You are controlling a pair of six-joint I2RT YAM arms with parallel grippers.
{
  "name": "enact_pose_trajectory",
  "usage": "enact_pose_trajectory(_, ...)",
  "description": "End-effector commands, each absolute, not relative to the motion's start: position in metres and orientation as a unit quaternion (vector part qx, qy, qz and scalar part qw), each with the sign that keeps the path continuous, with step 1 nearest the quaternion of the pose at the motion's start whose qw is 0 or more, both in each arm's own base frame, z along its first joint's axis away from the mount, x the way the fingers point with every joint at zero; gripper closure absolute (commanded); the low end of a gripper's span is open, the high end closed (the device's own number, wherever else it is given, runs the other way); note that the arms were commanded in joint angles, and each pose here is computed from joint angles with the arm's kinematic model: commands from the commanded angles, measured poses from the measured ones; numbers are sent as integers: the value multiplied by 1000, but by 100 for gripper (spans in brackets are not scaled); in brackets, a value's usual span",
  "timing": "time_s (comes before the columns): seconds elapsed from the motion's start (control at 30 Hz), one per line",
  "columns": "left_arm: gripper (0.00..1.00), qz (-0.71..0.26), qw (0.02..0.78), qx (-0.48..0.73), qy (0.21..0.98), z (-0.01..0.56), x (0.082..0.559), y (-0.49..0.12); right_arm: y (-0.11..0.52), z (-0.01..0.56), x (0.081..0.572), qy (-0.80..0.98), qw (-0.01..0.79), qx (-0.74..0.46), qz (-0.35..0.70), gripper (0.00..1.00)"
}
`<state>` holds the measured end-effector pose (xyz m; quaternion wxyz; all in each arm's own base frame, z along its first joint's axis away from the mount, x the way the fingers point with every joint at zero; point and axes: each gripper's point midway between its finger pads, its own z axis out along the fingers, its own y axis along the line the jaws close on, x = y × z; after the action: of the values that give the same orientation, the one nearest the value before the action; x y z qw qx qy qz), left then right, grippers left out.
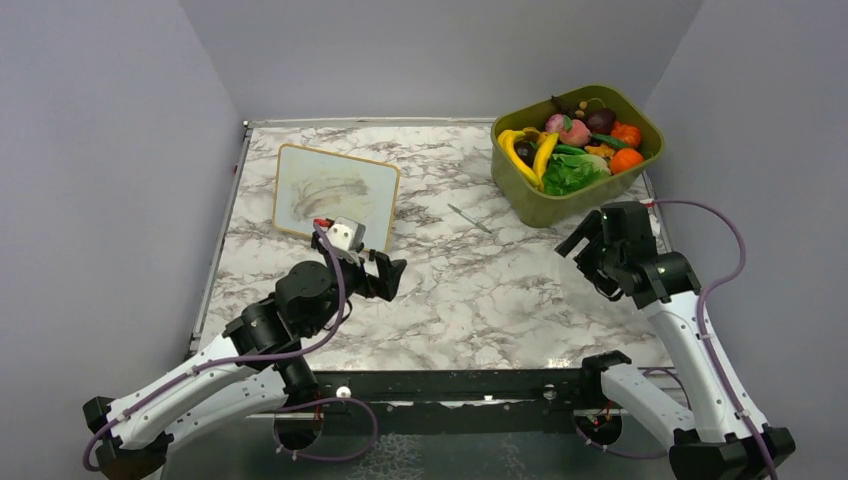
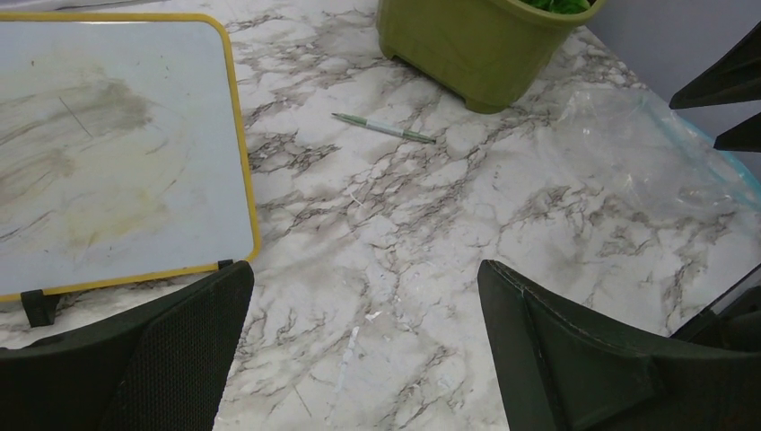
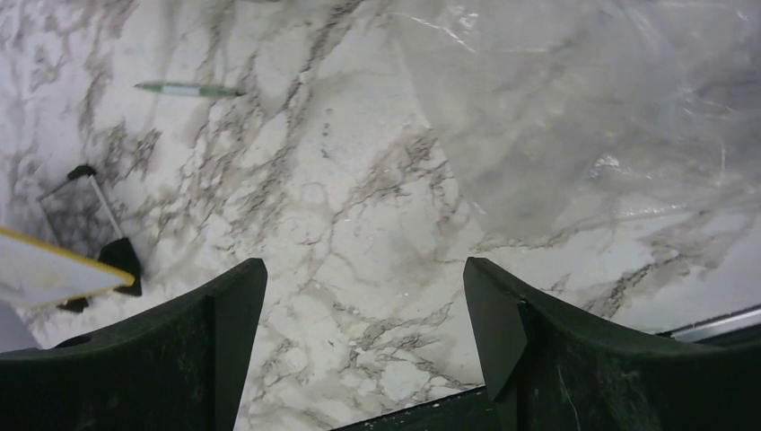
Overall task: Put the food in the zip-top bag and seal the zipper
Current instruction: Pick up the zipper food storage bag at the corner of the board.
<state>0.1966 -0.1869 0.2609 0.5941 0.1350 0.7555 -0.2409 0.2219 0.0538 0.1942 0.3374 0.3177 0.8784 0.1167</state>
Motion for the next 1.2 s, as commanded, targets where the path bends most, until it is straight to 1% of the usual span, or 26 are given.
enact_pose_trajectory(0.0, 0, -210, 597, 157, 758, 248, 200, -183, 25, 164, 212, 847, 319, 424, 39, 19)
enact_pose_trajectory(0.13, 0, -205, 592, 167, 761, 247, 200, -184, 16, 147, 210, 835, 301, 460, 3, 22)
enact_pose_trajectory(0.37, 0, -217, 594, 165, 757, 249, 196, -183, 1, 126, 211, 820, 303, 484, -44, 29)
enact_pose_trajectory(0.57, 0, -245, 595, 181, 744, 254, 189, -189, -1, 102, 209, 822, 286, 488, -64, 30)
enact_pose_trajectory(0.73, 0, -244, 594, 184, 744, 252, 188, -189, -1, 96, 210, 823, 282, 488, -70, 35)
enact_pose_trajectory(0.77, 0, -245, 595, 185, 743, 253, 188, -189, -5, 98, 211, 819, 291, 488, -78, 37)
enact_pose_trajectory(0.83, 0, -246, 595, 188, 741, 253, 187, -189, -7, 100, 212, 818, 299, 485, -76, 56)
enact_pose_trajectory(0.93, 0, -247, 599, 190, 738, 255, 187, -189, -8, 105, 215, 818, 312, 478, -71, 96)
enact_pose_trajectory(0.97, 0, -247, 600, 191, 737, 255, 186, -188, -8, 108, 215, 818, 316, 476, -70, 99)
enact_pose_trajectory(1.17, 0, -258, 607, 206, 723, 258, 182, -190, -12, 127, 217, 815, 345, 461, -64, 99)
